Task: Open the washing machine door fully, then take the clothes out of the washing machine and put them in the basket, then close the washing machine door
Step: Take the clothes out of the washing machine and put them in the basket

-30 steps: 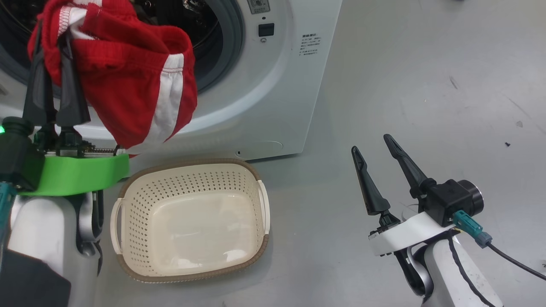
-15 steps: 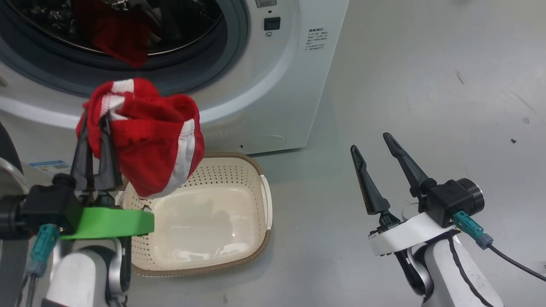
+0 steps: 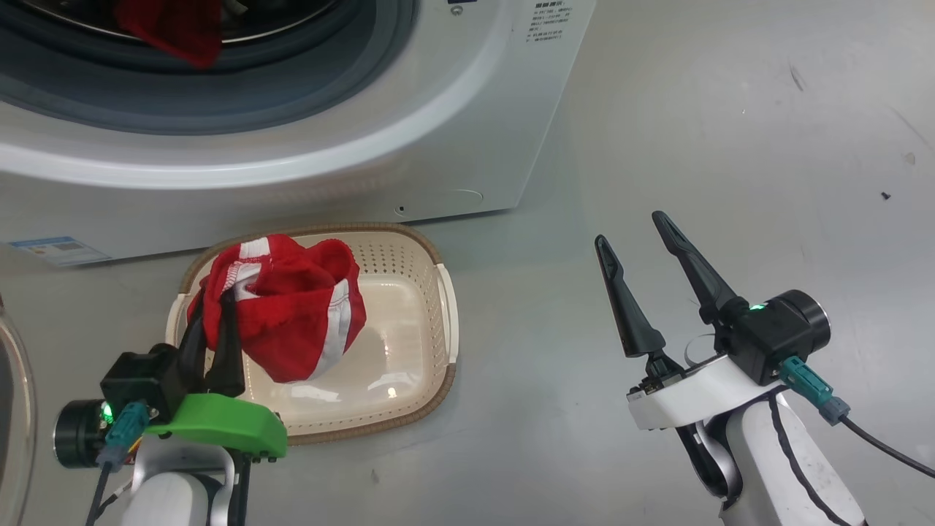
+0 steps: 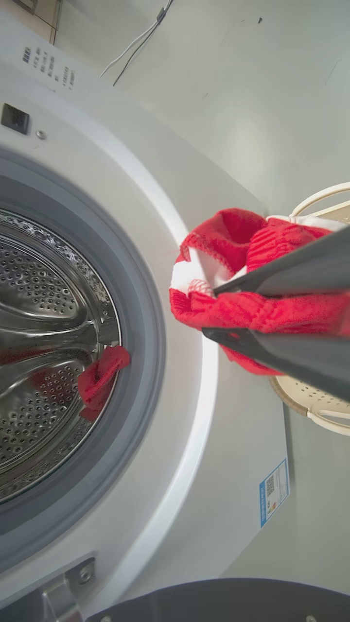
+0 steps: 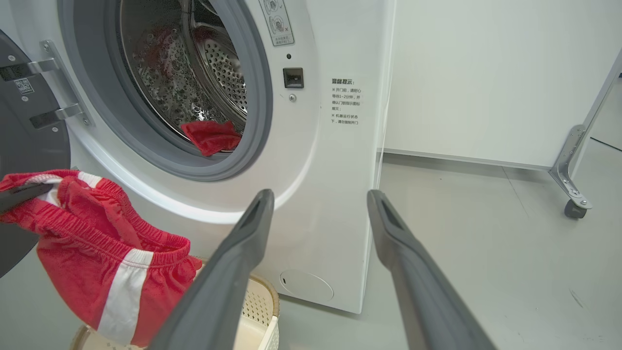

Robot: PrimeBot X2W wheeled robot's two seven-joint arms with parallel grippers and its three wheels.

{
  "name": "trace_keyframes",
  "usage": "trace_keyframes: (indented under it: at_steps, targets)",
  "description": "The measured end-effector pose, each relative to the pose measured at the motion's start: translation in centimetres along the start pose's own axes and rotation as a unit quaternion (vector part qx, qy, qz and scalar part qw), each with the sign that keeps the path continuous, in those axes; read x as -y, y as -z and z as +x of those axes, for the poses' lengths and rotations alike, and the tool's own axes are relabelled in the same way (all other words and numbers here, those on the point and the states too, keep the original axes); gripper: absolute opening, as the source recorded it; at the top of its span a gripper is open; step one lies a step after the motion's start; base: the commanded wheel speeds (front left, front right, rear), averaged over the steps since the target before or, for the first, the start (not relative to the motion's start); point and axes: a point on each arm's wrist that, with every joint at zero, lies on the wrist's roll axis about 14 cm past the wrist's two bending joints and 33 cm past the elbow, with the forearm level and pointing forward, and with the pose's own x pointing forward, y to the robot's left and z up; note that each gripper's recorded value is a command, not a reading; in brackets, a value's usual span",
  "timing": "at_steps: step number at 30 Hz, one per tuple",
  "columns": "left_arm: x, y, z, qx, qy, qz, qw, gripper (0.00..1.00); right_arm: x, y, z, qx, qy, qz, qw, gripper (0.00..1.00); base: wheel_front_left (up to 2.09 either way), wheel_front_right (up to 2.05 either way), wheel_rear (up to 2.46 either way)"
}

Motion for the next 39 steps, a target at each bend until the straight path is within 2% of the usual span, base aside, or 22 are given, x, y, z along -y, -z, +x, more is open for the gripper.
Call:
trace_keyframes:
  at_steps: [9,23,28,34,39]
  targets:
    - [-0.7,8.2,1.7,-0.127,0.001,0.001,0.992,0.0,0.3,1.5,1.9,-0.011,-0.007,0.004,1.0,1.0,0.0,0.0,0.0]
    - [-1.5,16.9,6.1,-0.246,0.016,0.004,0.969,0.0,2.9,4.5,3.7,-0.038,0.017,0.021,0.999,1.0,0.0,0.0,0.0]
    - [-1.6,20.0,6.5,-0.29,0.011,-0.013,0.957,0.0,3.8,5.4,3.9,-0.048,0.026,0.022,0.998,1.0,0.0,0.0,0.0]
    - [-1.6,22.7,6.6,-0.331,0.006,-0.019,0.944,0.0,4.7,6.3,3.8,-0.06,0.039,0.019,0.997,1.0,0.0,0.0,0.0]
    - [-1.9,23.5,6.9,-0.344,-0.001,-0.023,0.939,0.0,4.8,6.4,3.9,-0.061,0.039,0.018,0.997,1.0,0.0,0.0,0.0]
